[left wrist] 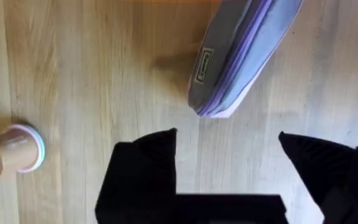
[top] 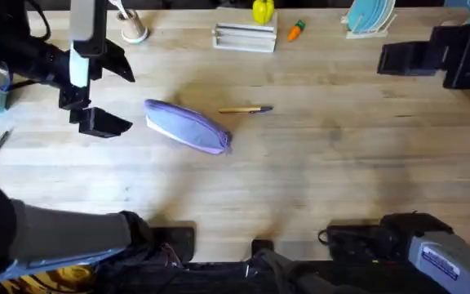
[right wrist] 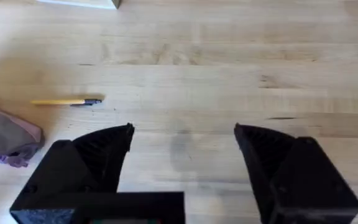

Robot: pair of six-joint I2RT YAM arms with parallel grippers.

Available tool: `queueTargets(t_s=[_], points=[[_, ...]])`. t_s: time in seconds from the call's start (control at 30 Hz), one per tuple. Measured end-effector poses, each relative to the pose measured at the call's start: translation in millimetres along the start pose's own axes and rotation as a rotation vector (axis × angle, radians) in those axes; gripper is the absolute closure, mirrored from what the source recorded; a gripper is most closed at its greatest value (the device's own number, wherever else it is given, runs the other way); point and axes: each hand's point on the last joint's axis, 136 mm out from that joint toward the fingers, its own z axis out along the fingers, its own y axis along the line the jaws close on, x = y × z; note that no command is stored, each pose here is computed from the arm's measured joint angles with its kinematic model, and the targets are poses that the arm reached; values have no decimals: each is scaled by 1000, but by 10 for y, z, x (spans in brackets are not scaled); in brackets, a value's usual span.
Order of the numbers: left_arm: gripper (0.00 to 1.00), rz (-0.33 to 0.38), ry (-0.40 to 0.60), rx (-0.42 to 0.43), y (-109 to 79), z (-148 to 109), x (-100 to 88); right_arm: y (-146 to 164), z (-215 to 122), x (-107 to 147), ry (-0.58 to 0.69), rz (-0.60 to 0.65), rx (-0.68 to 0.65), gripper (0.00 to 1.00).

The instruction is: Unzip the bag, pick up the pens from the table one at a time and place them inside, then zip the bag closed.

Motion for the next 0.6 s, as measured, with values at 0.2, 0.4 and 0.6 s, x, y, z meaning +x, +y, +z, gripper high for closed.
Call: queueTargets(t_s=[0.2,0.4,0.6], points=[[8,41,-108,43,28,212,-19,2,0,-31,-13,0,-1,4],[8,38,-154,70,29,328,-7,2,0,-31,-13,0,-1,4],[8,34,-196,60,56,347,-58,2,0,-32,-13,0,-1,4]])
